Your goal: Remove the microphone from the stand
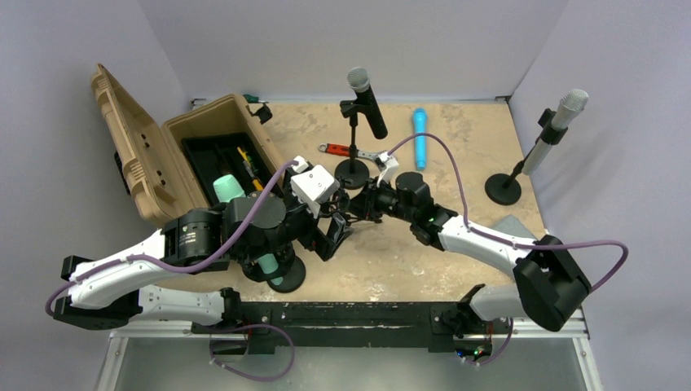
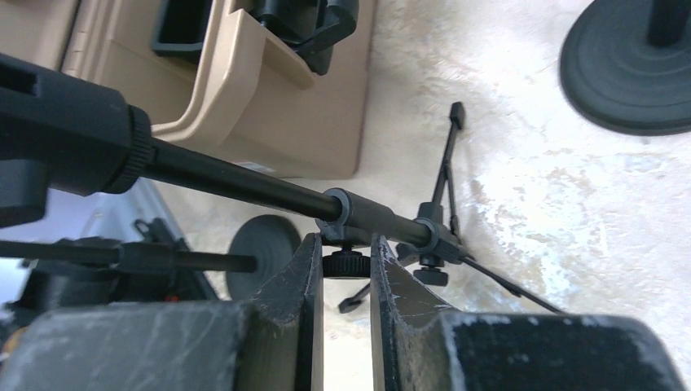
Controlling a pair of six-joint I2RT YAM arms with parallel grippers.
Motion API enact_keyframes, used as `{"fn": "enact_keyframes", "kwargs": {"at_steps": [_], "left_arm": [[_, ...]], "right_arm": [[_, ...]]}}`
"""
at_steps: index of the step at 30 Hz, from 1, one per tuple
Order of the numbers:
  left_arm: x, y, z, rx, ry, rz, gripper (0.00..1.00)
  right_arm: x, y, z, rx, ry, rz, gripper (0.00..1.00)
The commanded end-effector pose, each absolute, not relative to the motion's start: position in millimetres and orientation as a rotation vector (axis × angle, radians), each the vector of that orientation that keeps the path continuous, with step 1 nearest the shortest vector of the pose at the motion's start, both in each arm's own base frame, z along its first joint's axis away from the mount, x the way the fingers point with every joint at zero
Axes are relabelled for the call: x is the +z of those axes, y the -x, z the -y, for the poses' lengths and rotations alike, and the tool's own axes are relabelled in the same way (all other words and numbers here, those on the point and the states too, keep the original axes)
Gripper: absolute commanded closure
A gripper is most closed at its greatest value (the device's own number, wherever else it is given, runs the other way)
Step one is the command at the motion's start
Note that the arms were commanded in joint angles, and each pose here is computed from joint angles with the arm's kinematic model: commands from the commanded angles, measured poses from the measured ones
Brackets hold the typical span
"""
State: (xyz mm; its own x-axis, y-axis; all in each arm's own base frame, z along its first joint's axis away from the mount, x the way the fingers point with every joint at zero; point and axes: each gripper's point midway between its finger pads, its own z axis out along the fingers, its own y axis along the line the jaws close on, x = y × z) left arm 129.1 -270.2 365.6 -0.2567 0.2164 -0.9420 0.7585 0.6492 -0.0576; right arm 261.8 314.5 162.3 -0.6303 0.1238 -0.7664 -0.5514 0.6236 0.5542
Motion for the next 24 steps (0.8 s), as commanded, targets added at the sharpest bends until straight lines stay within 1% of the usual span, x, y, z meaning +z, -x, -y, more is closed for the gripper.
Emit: {"fn": "enact_keyframes", "kwargs": {"at_steps": [1, 7, 11, 15, 17, 19, 21, 22, 24], "left_arm": [[373.3, -133.5, 270.4, -0.646, -0.744, -1.776, 0.09], [372.9, -133.6, 267.3, -0.648, -0.733, -1.779, 0.09], [373.6, -133.3, 266.1, -0.654, -0.728, -1.775, 0.09], [373.2, -133.6, 270.3, -0.658, -0.733, -1.774, 0.09], [372.9, -133.4, 272.1, -0.66, -0.738, -1.777, 0.09], [373.2, -132.8, 272.7, -0.663, -0.74, -1.778, 0.09], [372.9, -132.9, 271.3, -0.661, -0.738, -1.78, 0.09], [373.7, -132.9, 269.8, -0.662, -0.735, -1.779, 0.09], [374.0, -132.2, 268.4, -0.665, -0.733, -1.778, 0.09]], "right_arm": [[145.2, -276.9, -287.4, 0.603, 0.347, -2.07, 1.0], [126.9, -283.4, -251.2, 0.273, 0.337, -2.087, 1.0], [131.9, -284.9, -234.2, 0.094, 0.357, -2.063, 1.0], [144.7, -282.7, -239.8, 0.066, 0.401, -2.035, 1.0], [152.4, -279.4, -249.2, 0.14, 0.404, -2.03, 0.98], [161.8, -270.3, -267.2, 0.3, 0.412, -2.025, 0.85], [174.1, -262.3, -277.6, 0.444, 0.385, -2.006, 0.67], [179.4, -258.0, -282.4, 0.53, 0.372, -1.996, 0.6], [189.8, -253.9, -286.6, 0.695, 0.338, -1.978, 0.53]]}}
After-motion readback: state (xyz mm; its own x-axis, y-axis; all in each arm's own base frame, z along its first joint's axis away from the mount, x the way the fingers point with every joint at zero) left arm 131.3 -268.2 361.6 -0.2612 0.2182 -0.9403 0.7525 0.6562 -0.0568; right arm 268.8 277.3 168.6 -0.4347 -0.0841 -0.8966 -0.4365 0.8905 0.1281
